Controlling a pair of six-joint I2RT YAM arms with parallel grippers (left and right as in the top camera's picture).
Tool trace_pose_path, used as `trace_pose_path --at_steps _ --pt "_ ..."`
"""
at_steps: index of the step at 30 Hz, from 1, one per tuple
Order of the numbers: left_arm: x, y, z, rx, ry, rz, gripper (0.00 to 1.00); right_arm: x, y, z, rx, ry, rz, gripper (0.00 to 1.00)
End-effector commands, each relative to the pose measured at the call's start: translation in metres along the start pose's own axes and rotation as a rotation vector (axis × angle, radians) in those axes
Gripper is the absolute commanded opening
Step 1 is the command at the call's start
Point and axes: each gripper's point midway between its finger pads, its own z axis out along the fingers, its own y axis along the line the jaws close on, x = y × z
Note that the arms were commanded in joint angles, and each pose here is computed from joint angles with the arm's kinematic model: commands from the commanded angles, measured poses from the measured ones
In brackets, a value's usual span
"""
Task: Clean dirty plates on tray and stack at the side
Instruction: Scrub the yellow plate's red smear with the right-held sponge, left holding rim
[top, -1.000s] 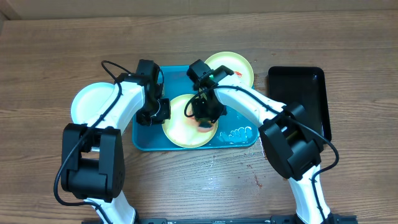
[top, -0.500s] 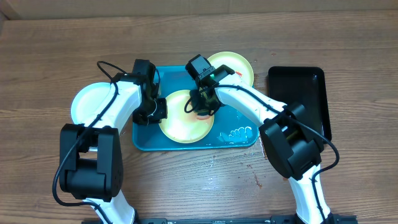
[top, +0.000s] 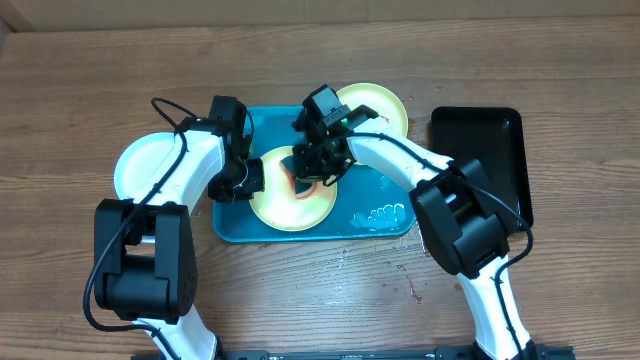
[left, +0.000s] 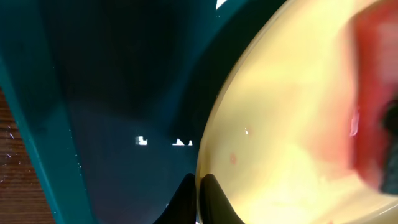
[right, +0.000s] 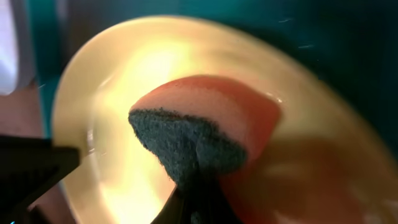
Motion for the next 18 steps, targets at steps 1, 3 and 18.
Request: trace_pose_path --at_steps 1,3,18 --pt "-0.001 -0.010 0.000 0.043 0.004 0.033 0.04 0.032 0.029 0.026 -0.138 0.126 -0.056 0.04" --pt "-0.001 -0.010 0.000 0.043 0.004 0.032 0.04 0.037 0.034 0.026 -0.163 0.145 -0.073 0.04" --pt "-0.001 -0.010 0.000 0.042 0.005 0.032 0.04 0.043 -0.049 -0.024 0.191 0.231 0.000 0.04"
